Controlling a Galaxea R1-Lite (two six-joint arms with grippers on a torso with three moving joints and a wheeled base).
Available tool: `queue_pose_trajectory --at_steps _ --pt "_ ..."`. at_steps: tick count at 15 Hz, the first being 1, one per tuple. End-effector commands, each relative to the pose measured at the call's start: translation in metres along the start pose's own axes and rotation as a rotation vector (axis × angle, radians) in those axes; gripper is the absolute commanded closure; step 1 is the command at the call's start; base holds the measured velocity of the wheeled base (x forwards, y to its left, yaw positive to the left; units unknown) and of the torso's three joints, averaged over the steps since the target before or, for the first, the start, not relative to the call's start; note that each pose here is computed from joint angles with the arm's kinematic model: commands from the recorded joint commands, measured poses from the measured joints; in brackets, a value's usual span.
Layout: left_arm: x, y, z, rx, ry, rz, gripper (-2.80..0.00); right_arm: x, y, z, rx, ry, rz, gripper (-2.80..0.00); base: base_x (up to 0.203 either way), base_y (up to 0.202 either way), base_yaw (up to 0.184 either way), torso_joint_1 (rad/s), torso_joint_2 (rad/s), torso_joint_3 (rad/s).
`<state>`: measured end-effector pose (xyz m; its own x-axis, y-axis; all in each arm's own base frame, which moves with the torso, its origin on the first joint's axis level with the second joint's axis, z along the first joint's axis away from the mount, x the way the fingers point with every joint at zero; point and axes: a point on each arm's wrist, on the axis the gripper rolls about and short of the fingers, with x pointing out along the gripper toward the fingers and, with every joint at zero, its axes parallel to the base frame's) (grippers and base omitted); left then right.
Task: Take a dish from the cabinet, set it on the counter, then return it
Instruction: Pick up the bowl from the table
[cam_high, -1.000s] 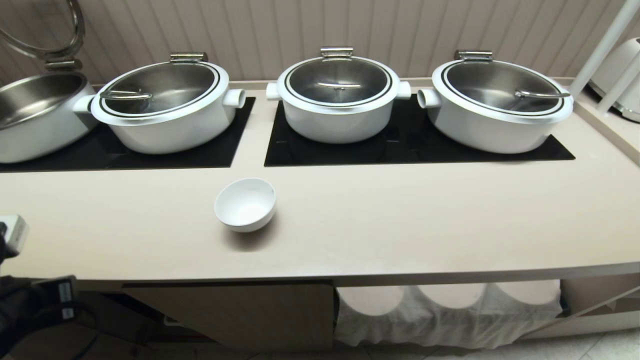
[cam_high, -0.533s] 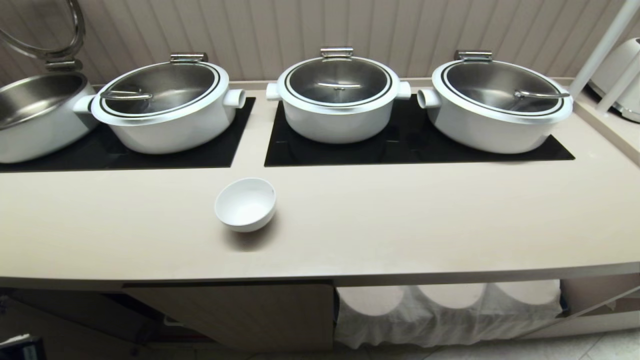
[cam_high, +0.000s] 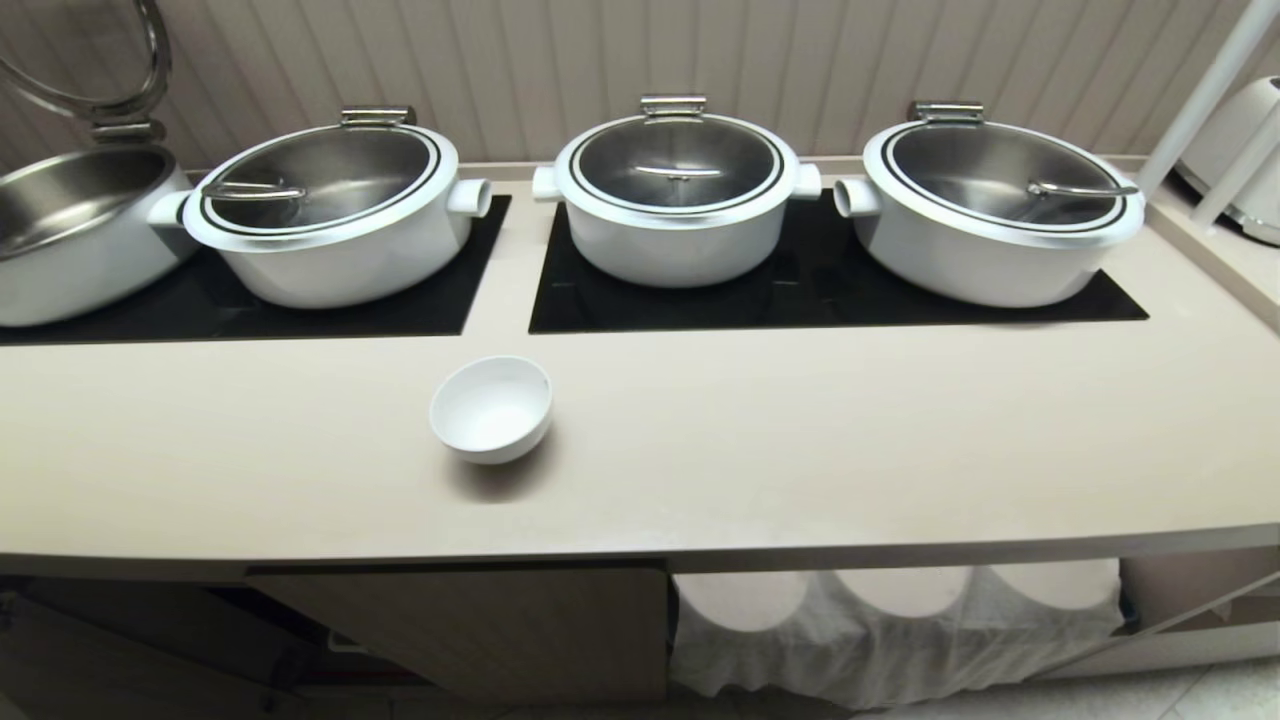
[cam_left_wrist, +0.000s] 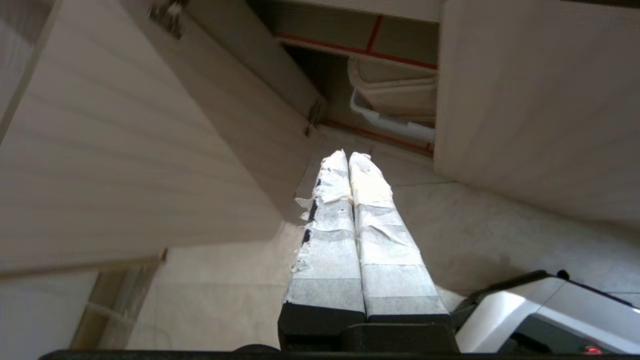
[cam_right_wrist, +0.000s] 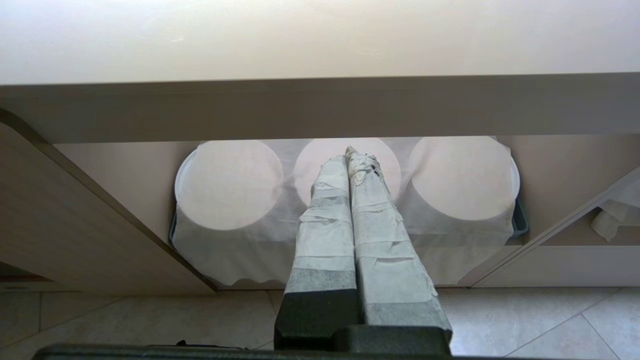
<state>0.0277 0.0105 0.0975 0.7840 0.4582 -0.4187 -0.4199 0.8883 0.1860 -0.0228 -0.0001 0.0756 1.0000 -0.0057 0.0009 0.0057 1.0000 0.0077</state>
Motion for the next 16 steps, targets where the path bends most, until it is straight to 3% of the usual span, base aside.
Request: queue_pose_trajectory --at_steps 1,9,11,14,16 --pt "-0.008 0.003 -0.007 0.003 -0.086 -0.043 0.00 0.000 0.000 0.000 0.000 -0.001 0.001 0.00 0.000 0.000 0.000 0.000 0.00 0.000" --pt "-0.031 0.008 -0.026 0.008 -0.323 -0.351 0.00 0.000 0.000 0.000 0.000 -0.001 0.000 0.00 0.000 0.000 0.000 0.000 0.00 0.000" --pt "-0.033 0.007 -0.033 0.018 -0.352 -0.442 0.00 0.000 0.000 0.000 0.000 -0.001 0.001 0.00 0.000 0.000 0.000 0.000 0.00 0.000" --pt "-0.037 0.008 -0.043 -0.017 -0.449 -0.476 0.00 0.000 0.000 0.000 0.000 -0.001 0.001 0.00 0.000 0.000 0.000 0.000 0.00 0.000" --pt "-0.037 0.008 -0.043 -0.022 -0.450 -0.477 0.00 0.000 0.000 0.000 0.000 -0.001 0.000 0.00 0.000 0.000 0.000 0.000 0.00 0.000"
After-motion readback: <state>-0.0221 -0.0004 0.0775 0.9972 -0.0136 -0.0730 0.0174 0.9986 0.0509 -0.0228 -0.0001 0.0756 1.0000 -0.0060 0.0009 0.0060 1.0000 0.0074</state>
